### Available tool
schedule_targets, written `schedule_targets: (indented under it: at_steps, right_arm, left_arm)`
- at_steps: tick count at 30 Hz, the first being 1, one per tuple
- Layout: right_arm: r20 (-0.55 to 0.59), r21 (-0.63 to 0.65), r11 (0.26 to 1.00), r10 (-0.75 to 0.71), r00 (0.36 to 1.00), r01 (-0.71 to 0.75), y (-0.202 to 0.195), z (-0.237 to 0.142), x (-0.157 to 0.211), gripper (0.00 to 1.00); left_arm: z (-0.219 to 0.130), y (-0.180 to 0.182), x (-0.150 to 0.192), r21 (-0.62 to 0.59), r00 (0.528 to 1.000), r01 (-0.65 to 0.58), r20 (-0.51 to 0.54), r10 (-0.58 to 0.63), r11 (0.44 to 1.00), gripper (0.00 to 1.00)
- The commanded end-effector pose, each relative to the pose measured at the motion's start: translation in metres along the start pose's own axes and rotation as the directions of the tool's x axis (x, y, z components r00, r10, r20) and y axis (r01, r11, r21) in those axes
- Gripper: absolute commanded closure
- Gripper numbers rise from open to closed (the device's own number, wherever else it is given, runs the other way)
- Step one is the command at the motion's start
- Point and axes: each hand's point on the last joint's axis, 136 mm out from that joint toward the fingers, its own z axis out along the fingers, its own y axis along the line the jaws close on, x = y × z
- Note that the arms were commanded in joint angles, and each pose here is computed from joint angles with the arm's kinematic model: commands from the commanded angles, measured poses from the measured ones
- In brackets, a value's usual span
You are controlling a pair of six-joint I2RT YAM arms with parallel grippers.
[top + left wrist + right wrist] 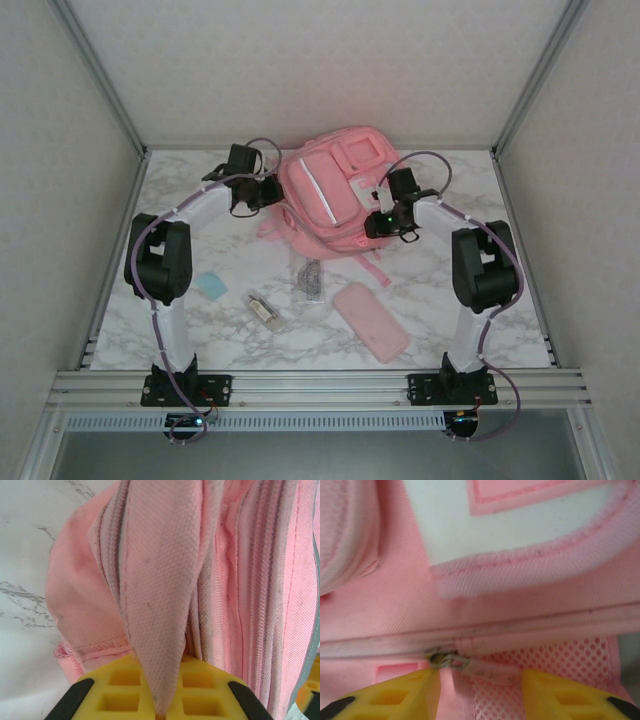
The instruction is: Pack the student bag
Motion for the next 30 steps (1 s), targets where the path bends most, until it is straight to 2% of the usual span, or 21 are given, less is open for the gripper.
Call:
schedule_targets:
  at_steps: [1,6,8,11,13,17,20,24,30]
  right_arm:
    - [0.008,0.058,0.996,-0.066,0.998,0.066,-0.005,-0.001,-0.012,0.48]
    - [0.0,0.076,0.993,-0.093,0.996,0.093,-0.008,0.009,-0.017,0.45]
    - [-0.025,0.063,0.992,-0.104,0.994,0.105,-0.003,0.014,-0.015,0.49]
    - [-0.03,0.041,0.994,-0.1,0.995,0.101,0.002,0.014,-0.014,0.64]
    - [-0.032,0.033,0.996,-0.087,0.996,0.088,0.004,0.011,-0.013,0.8]
    - [-0.018,0.0,0.999,-0.049,0.999,0.049,0.012,-0.003,-0.014,1.0]
    - [-0.019,-0.092,0.995,0.034,0.999,-0.035,0.032,-0.02,-0.015,1.0]
    - [-0.025,-0.338,0.932,0.131,0.991,-0.131,0.086,-0.04,-0.019,1.0]
    - [-0.081,-0.399,0.904,0.132,0.988,-0.153,0.127,-0.034,-0.013,1.0]
  left_arm:
    - [-0.006,-0.042,-0.018,0.151,0.995,-0.093,0.04,0.088,0.984,0.94]
    - [-0.008,-0.045,-0.016,0.168,0.994,-0.112,0.027,0.109,0.979,0.93]
    - [-0.007,-0.046,-0.016,0.17,0.994,-0.109,0.023,0.107,0.979,0.93]
    - [-0.005,-0.046,-0.015,0.177,0.995,-0.095,0.018,0.094,0.98,0.93]
    - [-0.006,-0.047,-0.015,0.182,0.997,-0.08,0.018,0.078,0.98,0.93]
    - [-0.008,-0.05,-0.016,0.197,0.999,-0.05,0.027,0.045,0.979,0.93]
    - [-0.011,-0.054,-0.019,0.216,0.999,-0.019,0.049,0.008,0.976,0.93]
    - [-0.017,-0.066,-0.022,0.26,0.995,0.004,0.1,-0.031,0.965,0.93]
    - [-0.02,-0.089,-0.022,0.323,0.99,0.007,0.133,-0.053,0.946,0.93]
